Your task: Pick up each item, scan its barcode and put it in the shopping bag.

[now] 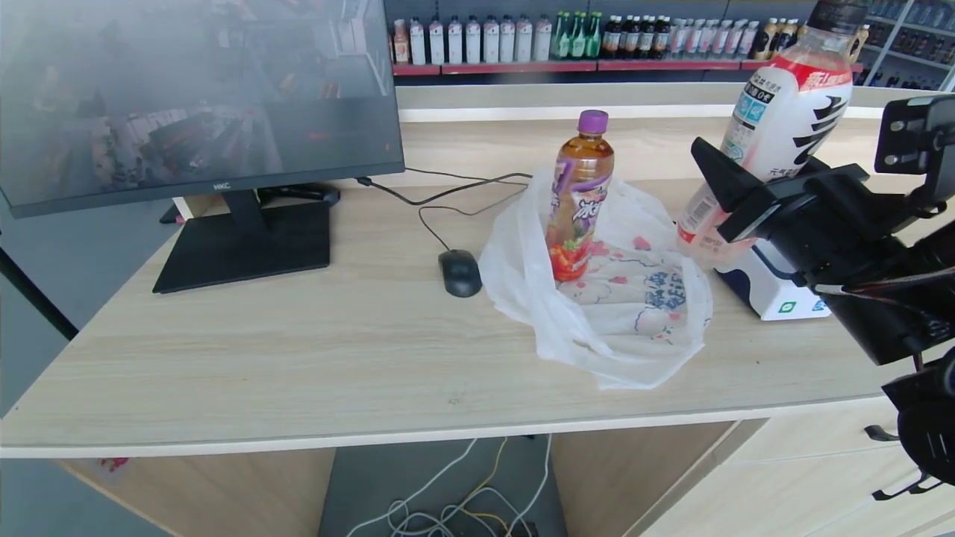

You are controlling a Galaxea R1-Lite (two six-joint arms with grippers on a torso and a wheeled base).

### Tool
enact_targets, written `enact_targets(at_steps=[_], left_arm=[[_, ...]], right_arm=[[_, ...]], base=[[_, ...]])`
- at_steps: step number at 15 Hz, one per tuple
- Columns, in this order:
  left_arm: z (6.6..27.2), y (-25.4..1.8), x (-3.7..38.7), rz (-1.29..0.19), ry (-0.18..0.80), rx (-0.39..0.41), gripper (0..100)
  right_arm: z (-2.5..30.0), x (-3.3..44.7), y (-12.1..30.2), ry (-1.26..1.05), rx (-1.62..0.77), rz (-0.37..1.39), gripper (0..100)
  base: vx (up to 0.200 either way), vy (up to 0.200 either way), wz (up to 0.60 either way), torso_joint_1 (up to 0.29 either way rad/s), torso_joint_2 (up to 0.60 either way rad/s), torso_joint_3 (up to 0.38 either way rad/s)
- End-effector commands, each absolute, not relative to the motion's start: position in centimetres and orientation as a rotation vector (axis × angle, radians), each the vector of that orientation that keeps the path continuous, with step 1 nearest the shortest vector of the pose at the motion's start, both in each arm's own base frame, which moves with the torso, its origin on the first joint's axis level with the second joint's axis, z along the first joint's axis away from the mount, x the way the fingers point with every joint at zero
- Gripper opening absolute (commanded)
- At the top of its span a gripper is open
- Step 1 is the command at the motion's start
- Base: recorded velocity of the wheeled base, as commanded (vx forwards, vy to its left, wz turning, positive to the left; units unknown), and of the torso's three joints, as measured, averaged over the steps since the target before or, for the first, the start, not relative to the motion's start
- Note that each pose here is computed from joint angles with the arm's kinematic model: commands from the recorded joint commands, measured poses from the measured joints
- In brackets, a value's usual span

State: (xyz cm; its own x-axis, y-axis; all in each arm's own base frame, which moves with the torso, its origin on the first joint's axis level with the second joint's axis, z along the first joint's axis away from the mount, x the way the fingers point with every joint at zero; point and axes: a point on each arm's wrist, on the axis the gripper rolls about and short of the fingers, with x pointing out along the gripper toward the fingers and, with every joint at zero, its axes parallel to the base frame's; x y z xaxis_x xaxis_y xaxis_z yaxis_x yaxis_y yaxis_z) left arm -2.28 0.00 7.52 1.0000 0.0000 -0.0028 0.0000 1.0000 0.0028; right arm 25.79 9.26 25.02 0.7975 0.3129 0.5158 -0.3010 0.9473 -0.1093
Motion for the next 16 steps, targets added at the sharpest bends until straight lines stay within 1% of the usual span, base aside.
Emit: enact_targets(at_steps=[1, 7, 11, 16], left_arm=[[7.5, 0.0, -2.3, 0.000, 0.003, 0.003, 100], [7.5, 0.0, -2.3, 0.000, 0.002, 0.003, 100], [7.5, 0.0, -2.3, 0.000, 0.002, 0.003, 100], [7.5, 0.0, -2.3, 0.000, 0.002, 0.003, 100]], right_arm=[[24.7, 25.8, 9.3, -0.545, -0.025, 0.331, 0], [23.2, 27.8, 8.4, -0.491, -0.045, 0.285, 0], [21.7, 30.1, 9.2, -0.453, -0.049, 0.292, 0], [20.6, 31.0, 10.3, -0.426, -0.048, 0.320, 0]], base=[[0.000, 0.000, 0.00, 0.000, 0.00, 0.000], [0.000, 0.000, 0.00, 0.000, 0.00, 0.000], [0.000, 0.000, 0.00, 0.000, 0.00, 0.000], [0.000, 0.000, 0.00, 0.000, 0.00, 0.000]])
